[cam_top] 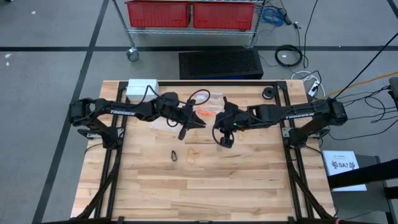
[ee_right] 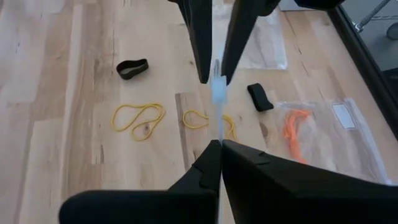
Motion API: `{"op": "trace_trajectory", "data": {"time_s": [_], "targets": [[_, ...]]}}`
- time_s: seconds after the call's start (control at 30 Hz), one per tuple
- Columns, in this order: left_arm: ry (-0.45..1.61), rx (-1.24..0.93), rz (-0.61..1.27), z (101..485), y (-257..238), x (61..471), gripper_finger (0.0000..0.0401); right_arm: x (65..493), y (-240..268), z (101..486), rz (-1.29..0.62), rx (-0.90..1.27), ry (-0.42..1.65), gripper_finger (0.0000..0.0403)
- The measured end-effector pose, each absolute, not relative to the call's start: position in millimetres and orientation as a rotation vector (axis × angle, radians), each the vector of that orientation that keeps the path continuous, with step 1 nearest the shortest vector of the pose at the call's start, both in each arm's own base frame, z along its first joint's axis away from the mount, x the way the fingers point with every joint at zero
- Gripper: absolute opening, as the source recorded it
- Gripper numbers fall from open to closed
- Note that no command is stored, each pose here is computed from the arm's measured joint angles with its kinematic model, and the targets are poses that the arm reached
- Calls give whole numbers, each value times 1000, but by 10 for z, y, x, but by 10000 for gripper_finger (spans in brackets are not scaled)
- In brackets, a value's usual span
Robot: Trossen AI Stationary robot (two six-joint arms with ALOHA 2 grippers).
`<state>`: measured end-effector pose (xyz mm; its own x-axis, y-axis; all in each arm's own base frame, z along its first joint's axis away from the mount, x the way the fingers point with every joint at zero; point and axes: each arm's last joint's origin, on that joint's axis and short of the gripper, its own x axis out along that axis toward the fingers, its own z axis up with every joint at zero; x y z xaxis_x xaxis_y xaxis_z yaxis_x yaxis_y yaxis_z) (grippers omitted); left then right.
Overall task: Sort rubber bands
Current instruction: Open the bottom zip lock bag
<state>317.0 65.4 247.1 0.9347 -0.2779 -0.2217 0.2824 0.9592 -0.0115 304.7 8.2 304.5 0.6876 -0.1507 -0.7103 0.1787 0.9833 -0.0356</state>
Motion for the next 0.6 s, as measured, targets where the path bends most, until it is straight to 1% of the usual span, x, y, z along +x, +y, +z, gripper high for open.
{"op": "trace_trajectory", "data": {"time_s": [0.2, 0.33, 0.43, 0.6], "targets": [[218, 24, -285, 2476, 655, 3171, 8, 3048, 65, 3045, -184, 41, 792, 0], [219, 29, -254, 2478, 665, 3173, 5, 3058, 66, 3054, -197, 75, 774, 5], [221, 30, -241, 2476, 670, 3174, 3, 3077, 63, 3113, -219, 126, 708, 28], [224, 30, -242, 2473, 667, 3174, 3, 3105, 39, 3169, -233, 167, 643, 83]]}}
